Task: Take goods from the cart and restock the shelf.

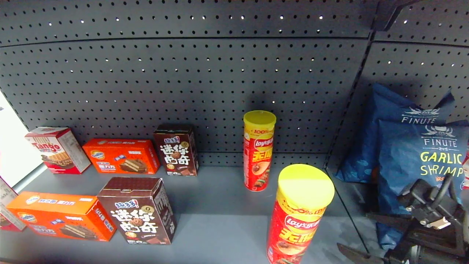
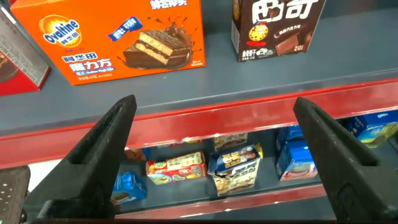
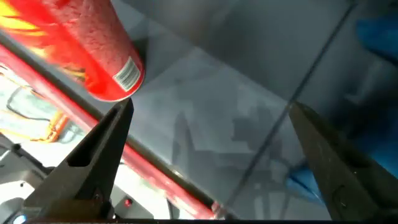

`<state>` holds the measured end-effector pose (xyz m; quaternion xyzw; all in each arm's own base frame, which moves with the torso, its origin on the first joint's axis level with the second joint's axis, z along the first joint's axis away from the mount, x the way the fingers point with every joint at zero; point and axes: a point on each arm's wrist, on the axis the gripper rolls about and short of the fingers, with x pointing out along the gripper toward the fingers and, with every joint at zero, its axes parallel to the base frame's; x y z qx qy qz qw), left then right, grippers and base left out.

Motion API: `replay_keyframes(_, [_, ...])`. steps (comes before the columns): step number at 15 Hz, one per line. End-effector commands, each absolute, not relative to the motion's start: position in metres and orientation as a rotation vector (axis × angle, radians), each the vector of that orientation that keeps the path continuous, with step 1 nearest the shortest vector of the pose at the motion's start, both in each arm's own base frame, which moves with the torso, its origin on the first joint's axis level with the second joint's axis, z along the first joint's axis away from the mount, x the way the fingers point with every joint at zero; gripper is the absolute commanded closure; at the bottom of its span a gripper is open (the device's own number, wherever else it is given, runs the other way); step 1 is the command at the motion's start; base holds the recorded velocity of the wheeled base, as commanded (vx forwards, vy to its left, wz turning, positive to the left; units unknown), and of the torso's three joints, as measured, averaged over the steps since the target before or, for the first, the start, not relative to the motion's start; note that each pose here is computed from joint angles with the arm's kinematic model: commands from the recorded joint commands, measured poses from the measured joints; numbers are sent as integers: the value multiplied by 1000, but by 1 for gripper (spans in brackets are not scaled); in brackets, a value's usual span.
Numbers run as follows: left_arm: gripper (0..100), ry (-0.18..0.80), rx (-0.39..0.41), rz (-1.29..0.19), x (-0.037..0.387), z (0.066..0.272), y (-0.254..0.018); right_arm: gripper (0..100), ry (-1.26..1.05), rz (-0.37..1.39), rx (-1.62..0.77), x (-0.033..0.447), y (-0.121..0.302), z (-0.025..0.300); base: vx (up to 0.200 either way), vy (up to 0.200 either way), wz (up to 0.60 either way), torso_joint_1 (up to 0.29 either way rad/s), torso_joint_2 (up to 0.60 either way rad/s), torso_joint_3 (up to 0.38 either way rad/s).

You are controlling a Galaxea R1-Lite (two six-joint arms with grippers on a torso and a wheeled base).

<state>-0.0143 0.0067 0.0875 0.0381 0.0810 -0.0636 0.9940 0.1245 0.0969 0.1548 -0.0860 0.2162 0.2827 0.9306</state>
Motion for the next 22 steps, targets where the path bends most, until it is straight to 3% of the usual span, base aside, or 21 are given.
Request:
replay_keyframes(1, [0, 169, 78, -123, -14, 87, 7, 0, 506, 585, -203, 134, 111, 143, 0, 0, 0, 0, 0, 0])
replay_keyframes(22, [0, 164, 60, -122, -14, 88, 7, 0, 482, 616, -212, 164, 167, 152, 0, 0, 0, 0, 0, 0])
